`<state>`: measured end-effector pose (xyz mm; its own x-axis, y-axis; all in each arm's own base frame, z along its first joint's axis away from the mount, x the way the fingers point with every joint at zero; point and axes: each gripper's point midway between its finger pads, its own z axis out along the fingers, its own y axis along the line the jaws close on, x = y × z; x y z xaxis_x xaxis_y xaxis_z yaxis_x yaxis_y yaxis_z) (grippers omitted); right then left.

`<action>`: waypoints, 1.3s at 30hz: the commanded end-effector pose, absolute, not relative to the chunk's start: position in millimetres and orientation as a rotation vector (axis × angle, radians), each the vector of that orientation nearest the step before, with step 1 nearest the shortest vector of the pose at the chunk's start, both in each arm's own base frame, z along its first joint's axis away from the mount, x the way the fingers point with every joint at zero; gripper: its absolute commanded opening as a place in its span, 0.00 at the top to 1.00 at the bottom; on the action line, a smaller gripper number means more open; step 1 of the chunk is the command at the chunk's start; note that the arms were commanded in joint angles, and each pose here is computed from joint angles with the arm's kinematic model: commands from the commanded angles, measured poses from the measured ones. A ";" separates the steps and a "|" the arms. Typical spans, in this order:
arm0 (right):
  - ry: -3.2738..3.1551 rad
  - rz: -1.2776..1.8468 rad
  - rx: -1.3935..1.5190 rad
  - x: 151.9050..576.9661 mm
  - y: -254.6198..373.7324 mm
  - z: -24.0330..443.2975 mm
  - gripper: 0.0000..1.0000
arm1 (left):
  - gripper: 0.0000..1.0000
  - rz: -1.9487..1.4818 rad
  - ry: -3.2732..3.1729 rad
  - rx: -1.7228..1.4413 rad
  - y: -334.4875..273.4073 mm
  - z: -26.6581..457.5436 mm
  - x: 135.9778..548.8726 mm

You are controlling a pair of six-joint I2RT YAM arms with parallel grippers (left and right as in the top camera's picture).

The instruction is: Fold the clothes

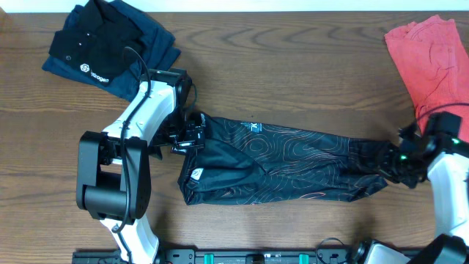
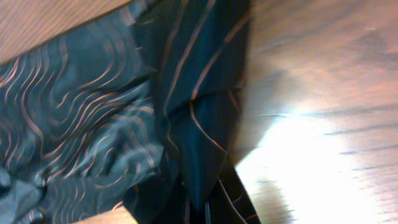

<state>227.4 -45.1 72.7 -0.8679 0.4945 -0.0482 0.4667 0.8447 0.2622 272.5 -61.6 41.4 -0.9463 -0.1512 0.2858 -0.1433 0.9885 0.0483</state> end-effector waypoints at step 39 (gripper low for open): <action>3.096 0.275 0.094 213.3 88.9 63.7 0.58 | 0.02 -0.036 -2.847 0.219 -60.1 43.3 272.3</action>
<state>220.0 80.3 67.2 -0.9951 0.0827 -0.0538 0.0734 0.9849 0.1565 273.4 -61.8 41.2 -0.9473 -0.1513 0.2823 -0.1439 0.9885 0.0471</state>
